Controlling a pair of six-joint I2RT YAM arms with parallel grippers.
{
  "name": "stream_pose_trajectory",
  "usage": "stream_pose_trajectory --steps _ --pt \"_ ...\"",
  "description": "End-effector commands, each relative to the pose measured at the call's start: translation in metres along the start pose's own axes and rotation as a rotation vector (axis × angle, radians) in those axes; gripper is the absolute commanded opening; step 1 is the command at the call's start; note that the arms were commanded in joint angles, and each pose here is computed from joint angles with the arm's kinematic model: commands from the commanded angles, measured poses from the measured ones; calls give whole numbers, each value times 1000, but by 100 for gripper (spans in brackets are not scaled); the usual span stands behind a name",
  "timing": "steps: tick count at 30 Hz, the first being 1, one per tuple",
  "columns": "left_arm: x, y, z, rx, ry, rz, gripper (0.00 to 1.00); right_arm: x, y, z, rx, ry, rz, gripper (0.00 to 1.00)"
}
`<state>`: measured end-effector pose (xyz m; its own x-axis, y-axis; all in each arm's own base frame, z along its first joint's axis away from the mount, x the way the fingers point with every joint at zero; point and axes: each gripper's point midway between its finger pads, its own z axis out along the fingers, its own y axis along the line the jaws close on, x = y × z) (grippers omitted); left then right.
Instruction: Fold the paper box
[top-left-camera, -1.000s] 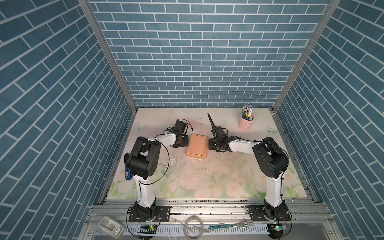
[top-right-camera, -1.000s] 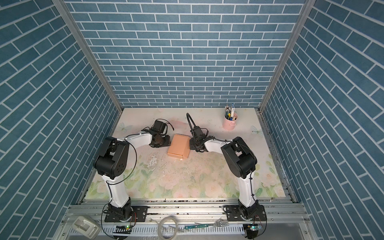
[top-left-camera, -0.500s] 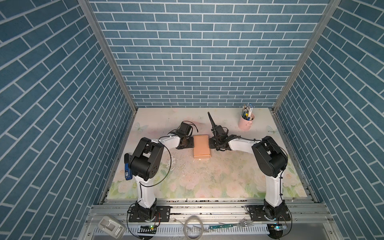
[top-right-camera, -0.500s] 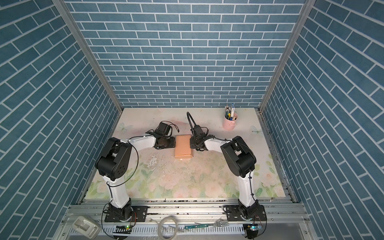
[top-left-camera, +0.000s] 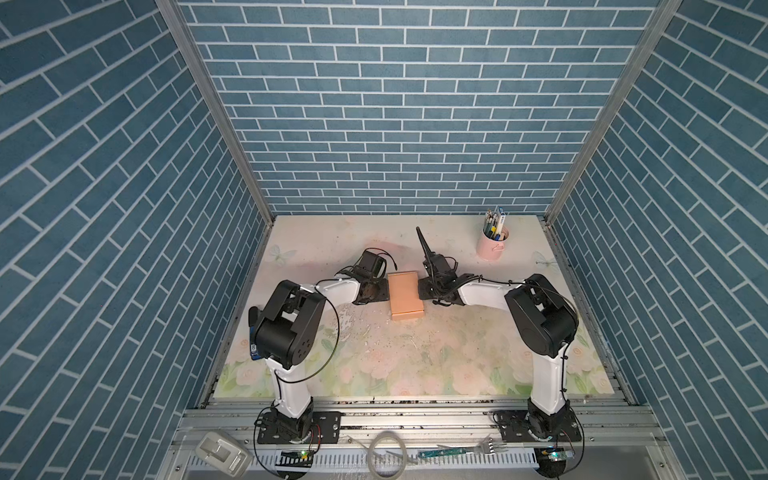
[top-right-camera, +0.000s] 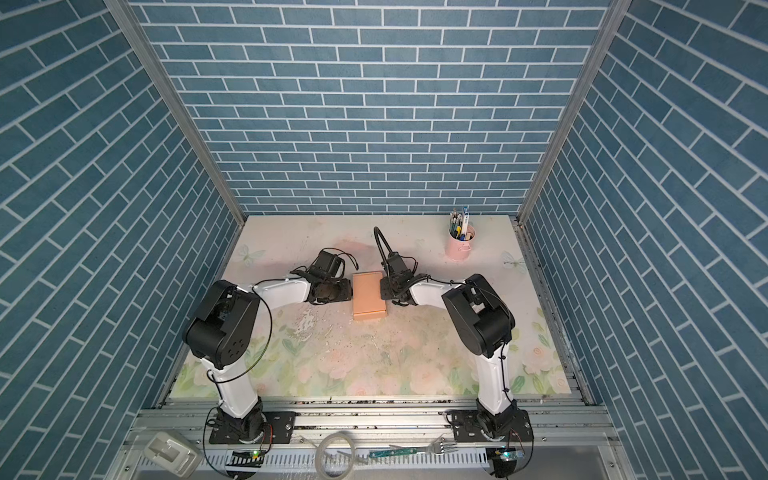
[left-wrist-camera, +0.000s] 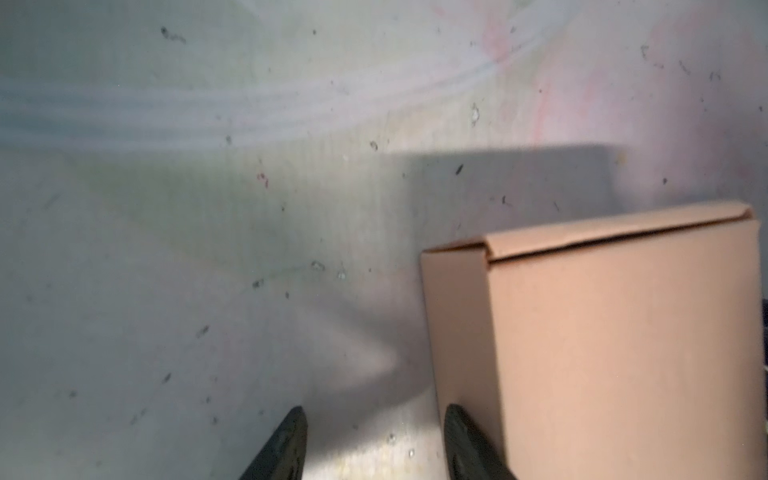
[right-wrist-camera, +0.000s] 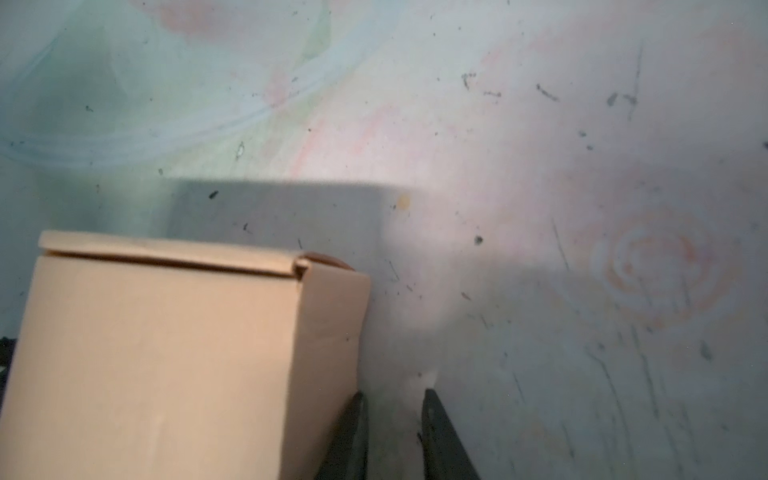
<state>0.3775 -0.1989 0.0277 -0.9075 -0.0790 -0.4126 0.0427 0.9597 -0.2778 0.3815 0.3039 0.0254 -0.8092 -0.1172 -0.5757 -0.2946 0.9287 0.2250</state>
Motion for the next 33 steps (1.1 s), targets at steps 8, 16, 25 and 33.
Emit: stream_pose_trajectory --steps 8,16,25,33 --pt "11 28 -40 -124 -53 -33 62 12 -33 -28 69 -3 12 34" --pt "25 47 -68 -167 -109 -68 73 20 -47 -50 88 -68 38 38" --pt "53 58 -72 -158 -96 -104 76 37 -61 -64 114 -81 54 42" --pt "78 43 -62 -128 -62 -85 76 61 -62 -71 97 -61 67 42"
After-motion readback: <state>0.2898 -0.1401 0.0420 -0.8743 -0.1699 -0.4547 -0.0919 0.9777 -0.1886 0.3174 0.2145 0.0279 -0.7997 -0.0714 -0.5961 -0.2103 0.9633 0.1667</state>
